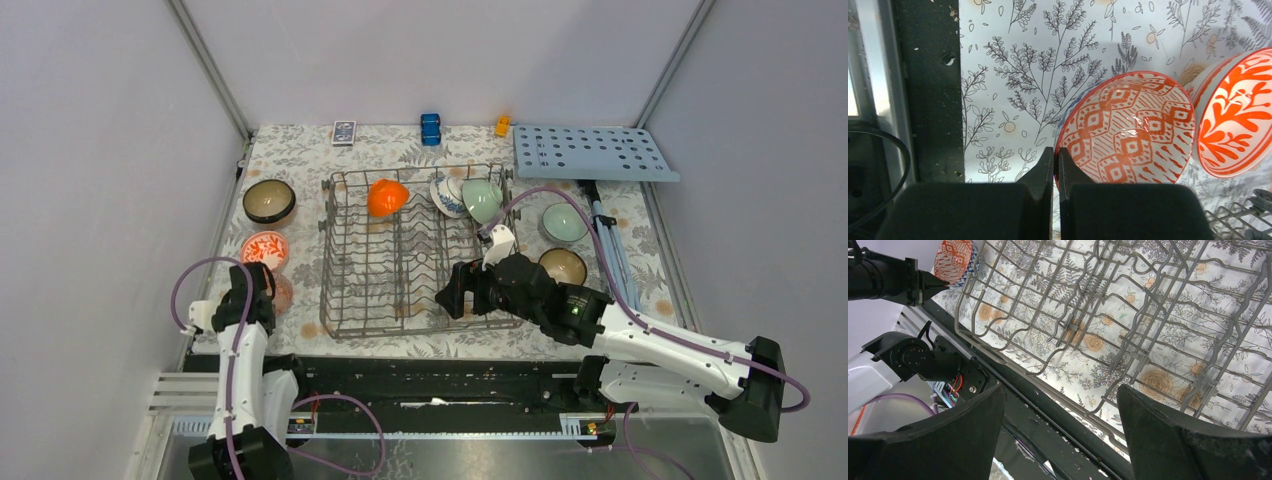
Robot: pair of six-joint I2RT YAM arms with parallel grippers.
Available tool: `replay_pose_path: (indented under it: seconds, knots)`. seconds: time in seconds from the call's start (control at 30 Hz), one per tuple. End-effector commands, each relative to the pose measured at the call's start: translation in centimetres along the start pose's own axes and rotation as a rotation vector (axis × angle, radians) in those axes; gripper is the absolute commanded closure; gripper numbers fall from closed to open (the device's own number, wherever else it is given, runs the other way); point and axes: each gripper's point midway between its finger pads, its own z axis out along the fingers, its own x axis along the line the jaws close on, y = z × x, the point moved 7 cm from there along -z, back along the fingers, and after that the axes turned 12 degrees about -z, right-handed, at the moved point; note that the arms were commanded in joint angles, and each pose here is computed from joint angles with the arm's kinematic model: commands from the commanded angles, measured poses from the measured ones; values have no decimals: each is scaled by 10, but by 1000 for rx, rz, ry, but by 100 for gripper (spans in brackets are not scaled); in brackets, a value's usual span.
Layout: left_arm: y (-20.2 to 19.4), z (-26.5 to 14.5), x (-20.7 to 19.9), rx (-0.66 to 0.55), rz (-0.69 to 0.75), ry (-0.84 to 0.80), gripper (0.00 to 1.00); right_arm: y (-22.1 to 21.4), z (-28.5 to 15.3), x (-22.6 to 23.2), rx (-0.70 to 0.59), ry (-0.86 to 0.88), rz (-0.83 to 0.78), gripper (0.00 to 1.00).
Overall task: Unload the bowls from the dish rack
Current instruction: Place the bowl at the center of the board, then pick up the bowl from the dish rack.
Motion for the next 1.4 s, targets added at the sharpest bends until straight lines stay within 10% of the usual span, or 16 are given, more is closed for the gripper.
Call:
replay_pose_path:
  seconds: [0.0, 0.73, 1.07, 1.37]
  knots:
    - [-2, 5, -5, 2, -69, -38, 100, 6, -1, 3, -26, 10, -4, 12]
    - [24, -34, -20, -70, -36, -41, 8, 16, -5, 5, -33, 2, -27, 12]
    - [52, -119, -106, -79, 199, -391, 1, 22, -7, 5, -40, -14, -48, 11]
    - [-33, -194, -156, -7, 664, -755, 1, 48, -1, 3, -87, -109, -109, 11]
